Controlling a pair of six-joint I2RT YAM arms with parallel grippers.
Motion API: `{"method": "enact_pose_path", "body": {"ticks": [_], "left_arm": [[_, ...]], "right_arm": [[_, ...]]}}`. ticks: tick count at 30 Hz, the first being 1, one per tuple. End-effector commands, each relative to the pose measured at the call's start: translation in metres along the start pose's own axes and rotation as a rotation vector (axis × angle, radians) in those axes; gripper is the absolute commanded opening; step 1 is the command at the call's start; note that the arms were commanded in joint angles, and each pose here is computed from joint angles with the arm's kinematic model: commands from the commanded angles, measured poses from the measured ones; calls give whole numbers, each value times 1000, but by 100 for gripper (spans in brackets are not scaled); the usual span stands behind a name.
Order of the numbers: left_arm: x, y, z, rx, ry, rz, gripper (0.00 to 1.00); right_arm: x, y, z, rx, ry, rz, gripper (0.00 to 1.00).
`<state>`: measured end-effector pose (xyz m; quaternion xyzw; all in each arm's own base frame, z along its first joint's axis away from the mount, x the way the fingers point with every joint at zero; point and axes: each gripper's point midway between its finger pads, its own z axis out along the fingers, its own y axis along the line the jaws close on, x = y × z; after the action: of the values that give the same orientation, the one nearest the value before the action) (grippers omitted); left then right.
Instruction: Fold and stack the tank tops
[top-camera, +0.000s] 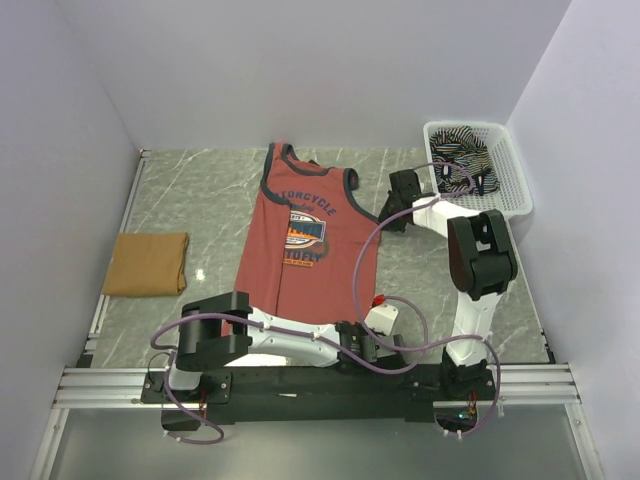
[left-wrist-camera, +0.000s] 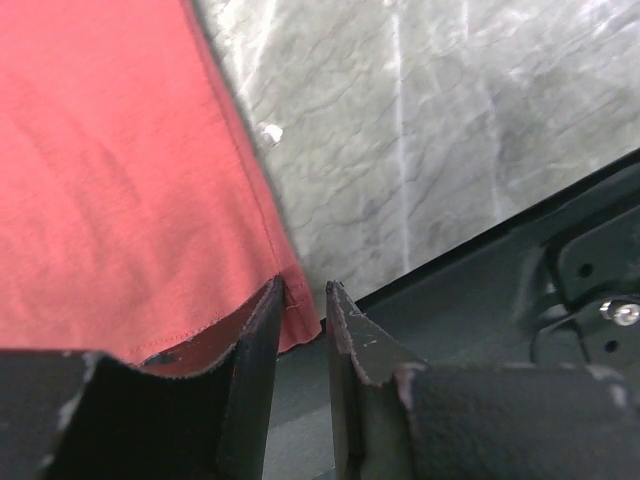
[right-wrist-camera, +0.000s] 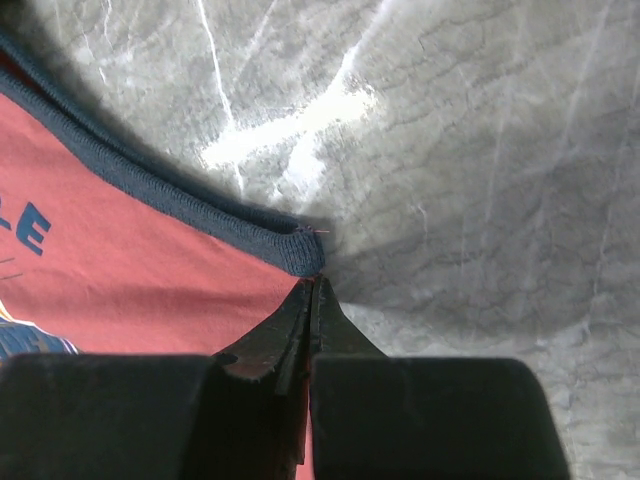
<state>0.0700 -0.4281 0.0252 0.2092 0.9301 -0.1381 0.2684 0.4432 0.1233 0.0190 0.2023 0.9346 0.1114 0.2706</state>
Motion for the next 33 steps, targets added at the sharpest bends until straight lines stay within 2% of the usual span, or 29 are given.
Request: {"method": "enact_pose_path", "body": {"ticks": [1,4,5,8,12,17,21,26,29,31,33], "left_arm": [[4,13,0,-79,-10,17,30],[9,9,-1,-62,-4,39,22],[12,4,-3,-45,0,49,14],[5,-13,-23,51,-18,51,0],[-8,-38,-58,209,-63,11,0],[-20,-34,-93,318,-109,-94,1],[-24,-11,-107,308,-139,-223,1],[-24,37,-118,237,-195,-371,1],[-18,68,-123,188,-211,-500,1],[-3,95,-117,120,-202,-520,1],[-2,111,-123,106,-217,-602,1]], "right_arm": [[-20,8,-22,-41,-66,20,0],[-19,5,-25,-43,-72,26,0],[-17,4,-27,-44,-71,26,0],[-18,-4,-32,-28,-80,33,0],[-22,-17,-48,0,-113,40,0],[-17,-27,-67,23,-128,21,0],[-17,-20,-82,7,-152,10,0],[-16,4,-87,-7,-151,-15,0],[-12,30,-83,-15,-142,-44,0],[-2,46,-73,-15,-116,-60,0],[-5,60,-66,-16,-115,-65,0]]}}
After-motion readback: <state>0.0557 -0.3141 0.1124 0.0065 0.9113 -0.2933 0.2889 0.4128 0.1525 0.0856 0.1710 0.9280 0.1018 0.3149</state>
